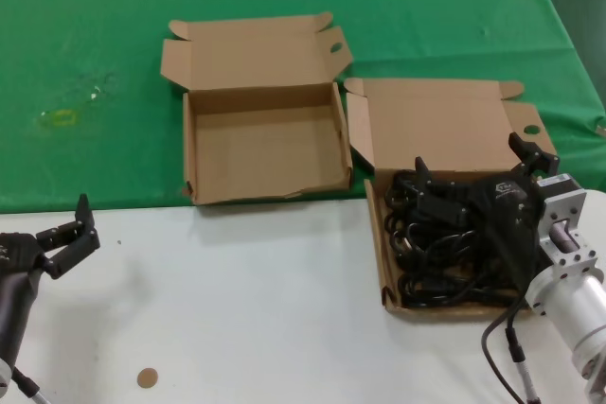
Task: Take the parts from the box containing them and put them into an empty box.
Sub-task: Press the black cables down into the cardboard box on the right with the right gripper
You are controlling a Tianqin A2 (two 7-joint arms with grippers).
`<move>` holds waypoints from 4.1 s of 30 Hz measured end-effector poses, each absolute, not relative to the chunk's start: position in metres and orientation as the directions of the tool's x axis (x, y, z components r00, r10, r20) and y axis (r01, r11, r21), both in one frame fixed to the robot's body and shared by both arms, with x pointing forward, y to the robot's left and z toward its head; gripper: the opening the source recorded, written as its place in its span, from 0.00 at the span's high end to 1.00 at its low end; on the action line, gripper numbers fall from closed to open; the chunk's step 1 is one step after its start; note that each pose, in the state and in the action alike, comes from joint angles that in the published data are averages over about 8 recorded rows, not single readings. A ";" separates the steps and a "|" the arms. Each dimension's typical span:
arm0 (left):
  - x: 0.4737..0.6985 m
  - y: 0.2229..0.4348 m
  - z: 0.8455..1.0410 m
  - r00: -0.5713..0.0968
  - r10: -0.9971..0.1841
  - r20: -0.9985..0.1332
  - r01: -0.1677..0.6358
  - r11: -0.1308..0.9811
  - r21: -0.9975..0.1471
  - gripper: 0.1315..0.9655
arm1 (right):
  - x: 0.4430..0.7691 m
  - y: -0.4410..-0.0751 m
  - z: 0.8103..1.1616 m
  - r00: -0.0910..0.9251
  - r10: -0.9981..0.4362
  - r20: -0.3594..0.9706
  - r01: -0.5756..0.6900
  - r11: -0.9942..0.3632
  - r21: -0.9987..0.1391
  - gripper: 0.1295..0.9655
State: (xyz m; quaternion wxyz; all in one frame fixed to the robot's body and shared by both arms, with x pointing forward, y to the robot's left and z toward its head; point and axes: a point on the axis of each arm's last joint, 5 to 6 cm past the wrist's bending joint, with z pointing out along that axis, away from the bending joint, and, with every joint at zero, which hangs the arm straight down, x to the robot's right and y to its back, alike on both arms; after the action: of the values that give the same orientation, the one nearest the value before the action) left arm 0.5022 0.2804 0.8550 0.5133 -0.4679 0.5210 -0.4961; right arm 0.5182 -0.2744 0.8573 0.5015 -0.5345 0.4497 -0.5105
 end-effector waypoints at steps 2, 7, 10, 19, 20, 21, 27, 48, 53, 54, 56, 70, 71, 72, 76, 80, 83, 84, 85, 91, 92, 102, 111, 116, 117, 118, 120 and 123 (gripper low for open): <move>0.502 0.280 0.855 -0.035 -0.997 -0.071 0.022 0.070 -0.997 0.00 | 0.518 -0.274 0.857 0.074 -0.993 0.095 0.031 -0.093 -0.995 0.00; 0.502 0.280 0.855 -0.035 -0.997 -0.071 0.022 0.070 -0.997 0.00 | 0.518 -0.274 0.857 0.074 -0.993 0.095 0.031 -0.093 -0.995 0.00; 0.502 0.280 0.855 -0.035 -0.997 -0.071 0.022 0.070 -0.997 0.00 | 0.518 -0.274 0.857 0.074 -0.993 0.095 0.031 -0.093 -0.995 0.00; 0.502 0.280 0.855 -0.035 -0.997 -0.071 0.022 0.070 -0.997 0.00 | 0.518 -0.274 0.857 0.074 -0.993 0.095 0.031 -0.093 -0.995 0.00; 0.502 0.280 0.855 -0.035 -0.997 -0.071 0.022 0.070 -0.997 0.00 | 0.518 -0.274 0.857 0.074 -0.993 0.095 0.031 -0.093 -0.995 0.00; 0.502 0.280 0.855 -0.035 -0.997 -0.071 0.022 0.070 -0.997 0.00 | 0.518 -0.274 0.857 0.074 -0.993 0.095 0.031 -0.093 -0.995 0.00; 0.502 0.280 0.855 -0.035 -0.997 -0.071 0.022 0.070 -0.997 0.00 | 0.518 -0.274 0.857 0.074 -0.993 0.095 0.031 -0.093 -0.995 0.00; 0.502 0.280 0.855 -0.035 -0.997 -0.071 0.022 0.070 -0.997 0.04 | 0.518 -0.274 0.857 0.074 -0.993 0.095 0.031 -0.093 -0.995 0.00; 0.502 0.280 0.855 -0.035 -0.997 -0.071 0.022 0.070 -0.997 0.10 | 0.518 -0.274 0.857 0.074 -0.993 0.095 0.031 -0.093 -0.995 0.00; 0.502 0.280 0.855 -0.035 -0.997 -0.071 0.022 0.070 -0.997 0.11 | 0.518 -0.274 0.857 0.075 -0.993 0.095 0.031 -0.092 -0.995 0.00; 0.502 0.280 0.855 -0.035 -0.997 -0.071 0.022 0.070 -0.997 0.13 | 0.518 -0.274 0.857 0.075 -0.993 0.095 0.031 -0.092 -0.995 0.00; 0.502 0.280 0.855 -0.035 -0.997 -0.071 0.022 0.070 -0.997 0.49 | 0.516 -0.280 0.877 0.117 -0.977 0.177 0.052 -0.172 -0.984 0.00; 0.502 0.280 0.855 -0.035 -0.997 -0.071 0.022 0.070 -0.997 0.52 | 0.516 -0.283 0.880 0.130 -0.974 0.187 0.050 -0.182 -0.982 0.00; 0.502 0.280 0.855 -0.035 -0.997 -0.071 0.022 0.070 -0.997 0.55 | 0.516 -0.286 0.883 0.147 -0.969 0.200 0.048 -0.195 -0.980 0.00; 0.502 0.280 0.855 -0.035 -0.997 -0.071 0.022 0.070 -0.997 0.55 | 0.514 -0.300 0.898 0.225 -0.939 0.260 0.041 -0.257 -0.966 0.00; 0.502 0.280 0.855 -0.035 -0.997 -0.071 0.022 0.070 -0.997 0.67 | 0.515 -0.317 0.918 0.316 -0.887 0.336 0.047 -0.339 -0.940 0.00; 0.502 0.280 0.855 -0.035 -0.997 -0.071 0.022 0.070 -0.997 0.75 | 0.518 -0.331 0.934 0.384 -0.832 0.399 0.057 -0.410 -0.910 0.00; 0.502 0.280 0.855 -0.035 -0.997 -0.071 0.022 0.070 -0.997 0.78 | 0.519 -0.336 0.940 0.406 -0.812 0.420 0.060 -0.435 -0.898 0.00; 0.502 0.280 0.855 -0.035 -0.997 -0.071 0.022 0.070 -0.997 0.78 | 0.520 -0.341 0.946 0.428 -0.790 0.440 0.062 -0.460 -0.886 0.00; 0.502 0.280 0.855 -0.035 -0.997 -0.071 0.022 0.070 -0.997 0.89 | 0.525 -0.363 0.972 0.556 -0.644 0.525 0.068 -0.594 -0.801 0.00; 0.502 0.280 0.855 -0.035 -0.997 -0.071 0.022 0.070 -0.997 0.91 | 0.526 -0.365 0.976 0.577 -0.616 0.536 0.071 -0.616 -0.784 0.00; 0.502 0.280 0.855 -0.035 -0.997 -0.071 0.022 0.070 -0.997 0.96 | 0.538 -0.384 0.993 0.758 -0.308 0.575 0.136 -0.787 -0.601 0.00; 0.502 0.280 0.855 -0.035 -0.997 -0.071 0.022 0.070 -0.997 0.98 | 0.561 -0.391 0.989 0.827 -0.097 0.553 0.217 -0.854 -0.473 0.00; 0.502 0.280 0.855 -0.035 -0.997 -0.071 0.022 0.070 -0.997 0.99 | 0.580 -0.393 0.985 0.825 -0.041 0.564 0.242 -0.876 -0.416 0.02; 0.502 0.280 0.855 -0.035 -0.997 -0.071 0.022 0.070 -0.997 0.99 | 0.584 -0.393 0.985 0.823 -0.034 0.567 0.245 -0.880 -0.408 0.02; 0.502 0.280 0.855 -0.035 -0.997 -0.071 0.022 0.070 -0.997 0.99 | 0.587 -0.392 0.985 0.821 -0.028 0.570 0.247 -0.883 -0.400 0.03; 0.502 0.280 0.855 -0.035 -0.997 -0.071 0.022 0.070 -0.997 0.99 | 0.594 -0.392 0.985 0.817 -0.020 0.576 0.250 -0.888 -0.387 0.04; 0.502 0.280 0.855 -0.035 -0.997 -0.070 0.022 0.070 -0.997 0.99 | 0.603 -0.390 0.985 0.812 -0.011 0.584 0.254 -0.893 -0.371 0.07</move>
State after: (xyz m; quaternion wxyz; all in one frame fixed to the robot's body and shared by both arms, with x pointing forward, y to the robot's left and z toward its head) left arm 0.5022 0.2804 0.8550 0.5133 -0.4680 0.5210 -0.4961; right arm 0.6029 -0.3901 0.9850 0.2214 -0.9257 -0.0655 -0.2997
